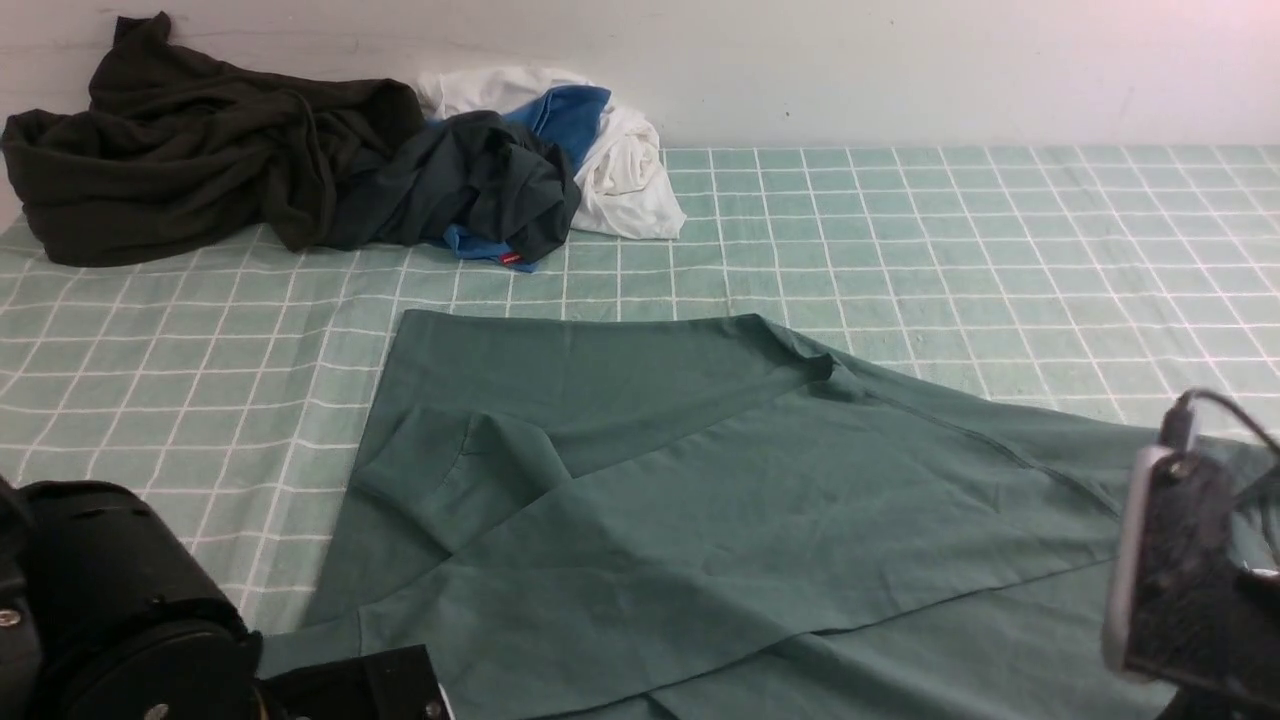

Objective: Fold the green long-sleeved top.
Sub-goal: Use both arms simultaneously to clamp the lower edge of the clothing fabric, then use both arms to drag the lower edge of the fabric forward and fold it over the upper edge

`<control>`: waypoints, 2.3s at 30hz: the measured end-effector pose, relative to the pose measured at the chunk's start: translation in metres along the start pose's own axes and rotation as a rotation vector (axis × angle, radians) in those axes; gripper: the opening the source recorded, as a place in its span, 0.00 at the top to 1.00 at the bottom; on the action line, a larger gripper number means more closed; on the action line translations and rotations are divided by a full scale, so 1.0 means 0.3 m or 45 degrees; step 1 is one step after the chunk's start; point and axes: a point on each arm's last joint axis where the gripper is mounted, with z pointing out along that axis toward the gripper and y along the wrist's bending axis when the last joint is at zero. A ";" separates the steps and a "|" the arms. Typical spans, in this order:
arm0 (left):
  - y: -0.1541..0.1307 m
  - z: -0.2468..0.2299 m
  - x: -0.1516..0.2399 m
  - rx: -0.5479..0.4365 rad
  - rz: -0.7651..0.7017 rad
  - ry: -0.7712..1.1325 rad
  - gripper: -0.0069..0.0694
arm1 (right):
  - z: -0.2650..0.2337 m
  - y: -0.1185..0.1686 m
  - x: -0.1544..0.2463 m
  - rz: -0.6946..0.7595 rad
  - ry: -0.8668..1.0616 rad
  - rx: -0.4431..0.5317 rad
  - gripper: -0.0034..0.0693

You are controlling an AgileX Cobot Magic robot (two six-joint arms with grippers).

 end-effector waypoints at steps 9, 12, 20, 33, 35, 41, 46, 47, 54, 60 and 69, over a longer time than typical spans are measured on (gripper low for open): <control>0.009 -0.006 0.006 -0.006 -0.024 -0.019 0.90 | 0.214 -0.031 0.051 -0.266 0.140 0.074 0.24; 0.009 -0.006 0.006 -0.007 -0.024 -0.022 0.90 | 0.281 -0.044 0.068 -0.326 0.219 0.082 0.24; 0.012 -0.006 -0.001 -0.018 -0.023 -0.048 0.90 | 0.362 -0.067 0.058 -0.328 0.293 0.059 0.31; 0.012 -0.006 -0.001 -0.018 -0.023 -0.049 0.90 | 0.347 -0.069 0.051 -0.328 0.274 0.080 0.70; 0.012 -0.006 -0.001 -0.018 -0.023 -0.049 0.90 | 0.342 -0.070 0.051 -0.334 0.270 0.089 0.76; 0.012 -0.006 -0.001 -0.018 -0.023 -0.049 0.90 | 0.320 -0.076 0.044 -0.344 0.266 0.110 0.91; 0.061 -0.056 -0.015 -0.090 -0.120 -0.089 0.90 | 0.217 -0.146 -0.028 -0.378 0.274 0.222 0.93; 0.084 -0.083 -0.023 -0.126 -0.140 -0.110 0.90 | 0.190 -0.172 -0.049 -0.361 0.257 0.257 0.93; 0.383 -0.310 -0.104 -0.389 -0.406 -0.350 0.90 | 0.053 -0.427 -0.178 -0.167 0.065 0.463 0.93; 0.679 -0.338 -0.224 -0.467 -0.508 -0.381 0.89 | 0.077 -0.657 -0.281 -0.084 -0.009 0.489 0.93; 0.992 -0.085 -0.402 -0.437 -0.557 -0.287 0.89 | 0.281 -0.892 -0.363 0.071 -0.020 0.468 0.93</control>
